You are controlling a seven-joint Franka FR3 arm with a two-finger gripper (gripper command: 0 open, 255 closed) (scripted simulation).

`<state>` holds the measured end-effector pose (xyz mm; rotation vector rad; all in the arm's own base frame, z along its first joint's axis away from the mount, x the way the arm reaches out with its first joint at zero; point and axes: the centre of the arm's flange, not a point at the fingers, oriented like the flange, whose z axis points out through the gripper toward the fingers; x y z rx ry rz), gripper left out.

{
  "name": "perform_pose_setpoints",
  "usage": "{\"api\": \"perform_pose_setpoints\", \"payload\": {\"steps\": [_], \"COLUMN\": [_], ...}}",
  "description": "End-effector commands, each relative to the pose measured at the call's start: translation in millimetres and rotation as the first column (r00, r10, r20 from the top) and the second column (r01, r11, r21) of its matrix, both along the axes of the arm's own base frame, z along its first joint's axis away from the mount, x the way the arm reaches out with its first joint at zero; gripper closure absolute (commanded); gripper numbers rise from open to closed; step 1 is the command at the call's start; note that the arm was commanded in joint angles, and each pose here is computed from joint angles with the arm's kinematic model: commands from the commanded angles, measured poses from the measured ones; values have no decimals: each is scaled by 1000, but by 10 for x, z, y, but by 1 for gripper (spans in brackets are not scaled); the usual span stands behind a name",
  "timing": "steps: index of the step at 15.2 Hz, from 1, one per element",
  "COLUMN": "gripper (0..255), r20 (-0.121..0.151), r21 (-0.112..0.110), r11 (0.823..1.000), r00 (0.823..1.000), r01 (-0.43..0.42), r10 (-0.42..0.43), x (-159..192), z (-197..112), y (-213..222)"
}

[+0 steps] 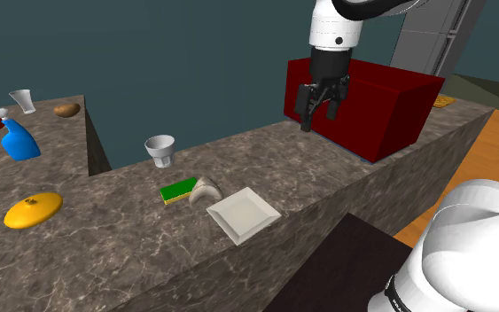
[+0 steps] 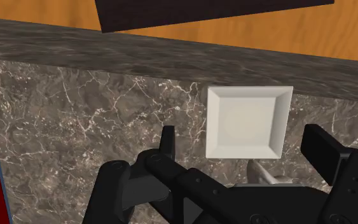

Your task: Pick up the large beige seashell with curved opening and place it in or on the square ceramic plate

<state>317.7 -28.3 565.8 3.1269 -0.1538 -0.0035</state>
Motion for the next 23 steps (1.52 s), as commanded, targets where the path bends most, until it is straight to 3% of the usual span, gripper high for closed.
{"api": "perform_pose_setpoints", "payload": {"steps": [1, 6, 12, 17, 23], "gripper": [0, 0, 0, 0, 0], "r20": [0, -34, -76, -112, -155], "r21": [0, -13, -23, -27, -27], "r11": [1000, 994, 972, 940, 889], "r00": [1000, 994, 970, 936, 880], "r01": [0, -107, -235, -339, -458], "r10": [0, 107, 233, 334, 449], "x": [0, 613, 1318, 1872, 2487], "z": [0, -339, -774, -1160, -1651], "y": [0, 73, 239, 440, 748]}}
